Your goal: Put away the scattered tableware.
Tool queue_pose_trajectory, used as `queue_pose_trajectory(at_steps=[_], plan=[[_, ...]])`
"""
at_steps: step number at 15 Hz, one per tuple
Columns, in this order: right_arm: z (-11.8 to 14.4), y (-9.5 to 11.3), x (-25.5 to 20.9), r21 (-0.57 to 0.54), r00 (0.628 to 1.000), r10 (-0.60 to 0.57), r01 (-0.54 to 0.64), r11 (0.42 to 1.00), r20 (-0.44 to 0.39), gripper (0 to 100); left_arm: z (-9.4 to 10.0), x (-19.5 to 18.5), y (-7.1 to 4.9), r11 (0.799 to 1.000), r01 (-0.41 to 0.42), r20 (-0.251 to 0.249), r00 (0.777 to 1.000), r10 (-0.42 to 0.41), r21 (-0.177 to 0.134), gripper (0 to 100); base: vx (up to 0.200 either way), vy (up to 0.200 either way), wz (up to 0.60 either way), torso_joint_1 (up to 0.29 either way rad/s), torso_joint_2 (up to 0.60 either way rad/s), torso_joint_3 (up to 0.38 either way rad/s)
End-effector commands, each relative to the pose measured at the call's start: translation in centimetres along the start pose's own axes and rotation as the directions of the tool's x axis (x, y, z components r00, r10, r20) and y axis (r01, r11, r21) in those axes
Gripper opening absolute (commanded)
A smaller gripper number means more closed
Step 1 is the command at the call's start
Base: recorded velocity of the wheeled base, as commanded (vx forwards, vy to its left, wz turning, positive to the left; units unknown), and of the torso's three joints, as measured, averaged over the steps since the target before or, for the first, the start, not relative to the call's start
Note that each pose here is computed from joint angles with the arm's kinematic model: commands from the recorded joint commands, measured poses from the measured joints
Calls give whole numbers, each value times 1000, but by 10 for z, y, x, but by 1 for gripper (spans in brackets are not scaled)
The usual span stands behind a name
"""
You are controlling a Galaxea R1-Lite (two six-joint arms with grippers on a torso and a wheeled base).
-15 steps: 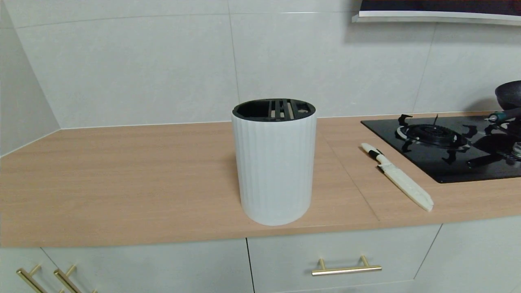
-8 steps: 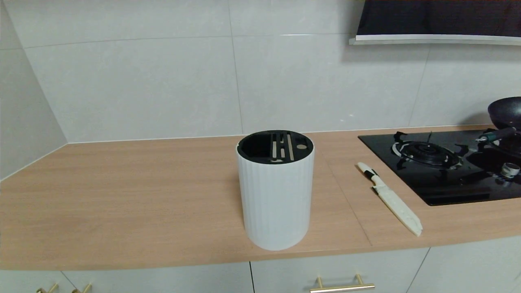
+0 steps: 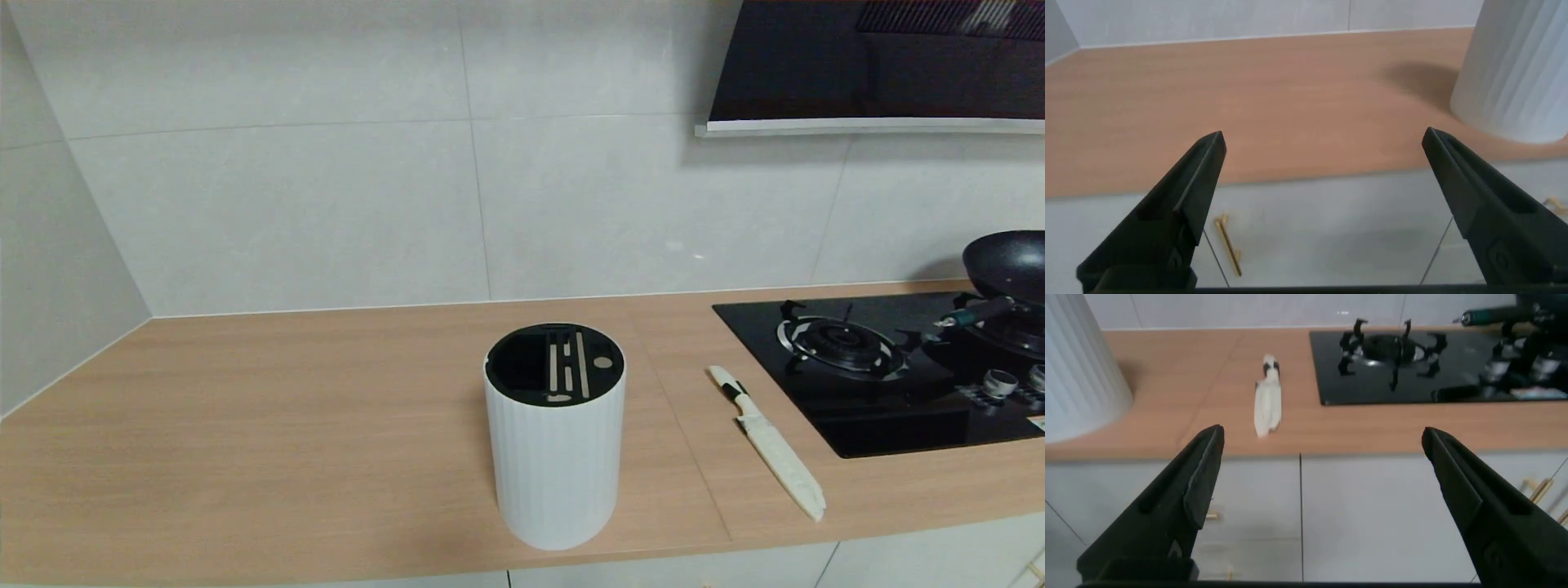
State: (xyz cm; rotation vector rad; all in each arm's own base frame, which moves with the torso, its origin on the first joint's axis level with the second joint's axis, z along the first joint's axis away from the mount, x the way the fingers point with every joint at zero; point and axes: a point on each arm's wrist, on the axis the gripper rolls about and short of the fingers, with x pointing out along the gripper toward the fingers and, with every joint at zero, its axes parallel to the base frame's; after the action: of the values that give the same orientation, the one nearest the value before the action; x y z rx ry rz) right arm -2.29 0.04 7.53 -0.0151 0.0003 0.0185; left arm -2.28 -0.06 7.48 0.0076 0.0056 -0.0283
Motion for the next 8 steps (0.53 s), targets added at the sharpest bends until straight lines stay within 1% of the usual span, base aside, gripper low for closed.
queue_pose_trajectory(at_steps=[1, 5, 8], plan=[[0, 0, 0, 0, 1000, 1, -1, 1000, -1, 100, 0, 0, 0, 1000, 1, 0, 1000, -1, 0, 100, 0, 0, 0, 271, -569, -290], [0, 0, 0, 0, 1000, 1, -1, 1000, -1, 100, 0, 0, 0, 1000, -1, 0, 1000, 1, 0, 100, 0, 0, 0, 277, -592, -309], [0, 0, 0, 0, 1000, 0, 0, 1000, 0, 100, 0, 0, 0, 1000, 1, 0, 1000, -1, 0, 100, 0, 0, 0, 238, -471, -246]])
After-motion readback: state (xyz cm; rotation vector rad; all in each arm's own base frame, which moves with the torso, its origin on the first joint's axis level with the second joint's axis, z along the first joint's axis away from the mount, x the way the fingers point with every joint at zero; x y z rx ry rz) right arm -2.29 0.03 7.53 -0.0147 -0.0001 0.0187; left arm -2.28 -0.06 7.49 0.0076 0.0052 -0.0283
